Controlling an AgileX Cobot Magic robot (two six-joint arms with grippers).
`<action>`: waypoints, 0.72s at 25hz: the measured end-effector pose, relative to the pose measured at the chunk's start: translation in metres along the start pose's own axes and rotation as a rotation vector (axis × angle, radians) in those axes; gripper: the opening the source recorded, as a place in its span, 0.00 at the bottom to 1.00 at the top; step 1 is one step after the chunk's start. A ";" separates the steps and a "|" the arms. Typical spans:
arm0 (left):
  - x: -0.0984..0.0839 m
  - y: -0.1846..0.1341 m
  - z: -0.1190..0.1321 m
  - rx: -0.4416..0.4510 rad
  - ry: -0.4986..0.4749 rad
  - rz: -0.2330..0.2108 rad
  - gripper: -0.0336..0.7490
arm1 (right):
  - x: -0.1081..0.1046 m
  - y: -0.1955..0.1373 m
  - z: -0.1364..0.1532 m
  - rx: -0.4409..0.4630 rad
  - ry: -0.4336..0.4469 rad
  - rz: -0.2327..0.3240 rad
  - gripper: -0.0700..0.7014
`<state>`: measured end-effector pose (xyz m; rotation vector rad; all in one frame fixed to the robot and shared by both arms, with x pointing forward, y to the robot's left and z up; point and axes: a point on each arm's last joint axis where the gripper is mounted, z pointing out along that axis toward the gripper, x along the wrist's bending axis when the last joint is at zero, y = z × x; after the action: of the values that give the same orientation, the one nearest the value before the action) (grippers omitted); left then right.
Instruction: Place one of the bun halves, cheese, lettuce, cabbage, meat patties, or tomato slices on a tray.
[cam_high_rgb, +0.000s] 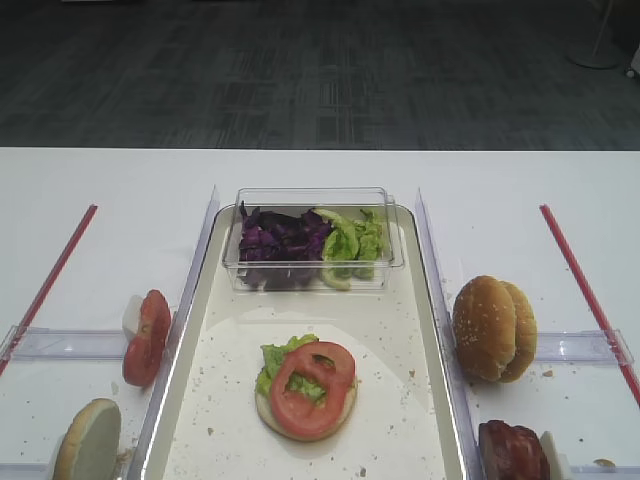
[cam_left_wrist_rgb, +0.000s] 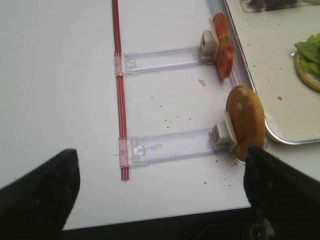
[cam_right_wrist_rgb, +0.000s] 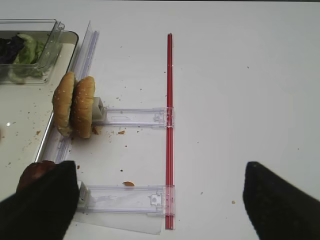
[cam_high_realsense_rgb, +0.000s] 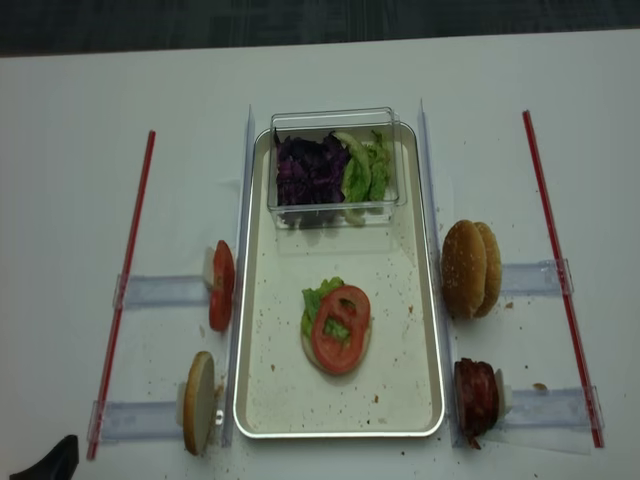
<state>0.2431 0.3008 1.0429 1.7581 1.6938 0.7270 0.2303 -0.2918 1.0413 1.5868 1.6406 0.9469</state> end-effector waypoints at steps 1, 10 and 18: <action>0.000 0.000 0.001 -0.005 0.000 -0.002 0.82 | 0.000 0.000 0.000 0.000 0.000 0.000 0.97; 0.000 -0.009 -0.007 -0.100 -0.002 -0.015 0.82 | 0.000 0.000 0.000 0.000 0.000 0.004 0.97; 0.001 -0.014 -0.010 -0.148 0.002 -0.016 0.82 | 0.000 0.000 0.000 -0.001 0.000 0.002 0.97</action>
<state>0.2265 0.3020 1.0391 1.6409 1.6098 0.8259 0.2304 -0.2918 1.0414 1.5881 1.6380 0.9490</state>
